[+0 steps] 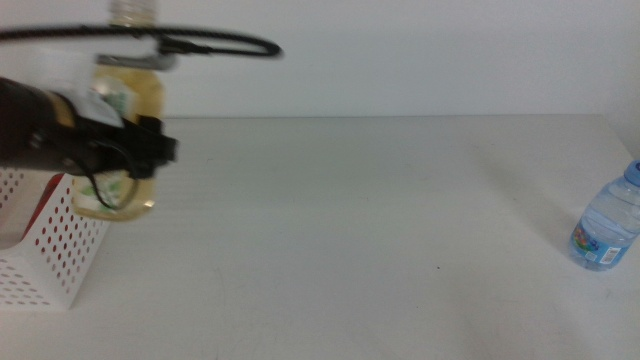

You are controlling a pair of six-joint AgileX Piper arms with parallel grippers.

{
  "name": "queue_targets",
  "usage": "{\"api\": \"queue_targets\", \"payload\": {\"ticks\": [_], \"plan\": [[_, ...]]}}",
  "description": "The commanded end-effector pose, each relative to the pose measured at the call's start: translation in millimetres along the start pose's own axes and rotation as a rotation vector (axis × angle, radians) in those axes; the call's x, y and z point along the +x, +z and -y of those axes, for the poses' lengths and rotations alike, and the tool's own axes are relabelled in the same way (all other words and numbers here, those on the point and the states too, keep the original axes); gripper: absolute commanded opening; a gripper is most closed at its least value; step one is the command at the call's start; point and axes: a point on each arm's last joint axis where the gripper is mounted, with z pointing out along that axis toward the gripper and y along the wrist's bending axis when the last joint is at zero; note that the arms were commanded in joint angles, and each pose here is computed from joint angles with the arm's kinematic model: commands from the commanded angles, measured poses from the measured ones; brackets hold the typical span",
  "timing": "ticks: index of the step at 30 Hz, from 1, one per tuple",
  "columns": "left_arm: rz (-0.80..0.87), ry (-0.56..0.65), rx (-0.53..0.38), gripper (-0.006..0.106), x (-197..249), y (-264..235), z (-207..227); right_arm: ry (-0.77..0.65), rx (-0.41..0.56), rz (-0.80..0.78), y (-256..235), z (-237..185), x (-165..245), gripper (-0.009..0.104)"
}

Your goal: Use arms to grab the bottles and put them into the dustbin to the left of the table.

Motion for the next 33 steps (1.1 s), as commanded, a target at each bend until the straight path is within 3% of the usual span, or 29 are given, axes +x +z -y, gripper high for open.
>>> {"api": "queue_targets", "payload": {"ticks": [1, 4, 12, 19, 27, 33], "plan": [[0.169, -0.041, -0.020, 0.016, -29.9, -27.0, -16.6, -0.021, 0.008, 0.100, -2.4, 0.4, -8.0, 0.074], [0.122, -0.099, -0.033, 0.011, -28.7, -29.7, -36.1, -0.021, 0.008, 0.100, -2.4, 0.4, -8.0, 0.074], [0.071, -0.072, -0.046, -0.005, -36.4, -46.4, -79.6, -0.021, 0.008, 0.100, -2.4, 0.4, -8.0, 0.074], [-0.085, -0.154, -0.057, -0.005, -57.8, -42.8, -121.1, -0.021, 0.008, 0.100, -2.4, 0.4, -8.0, 0.074], [-0.353, -0.204, -0.017, -0.005, -56.0, 0.1, -170.9, -0.021, 0.008, 0.100, -2.4, 0.4, -8.0, 0.074], [-0.405, -0.112, 0.016, -0.005, -50.7, 39.2, -191.5, -0.021, 0.008, 0.100, -2.4, 0.4, -8.0, 0.074]]}}
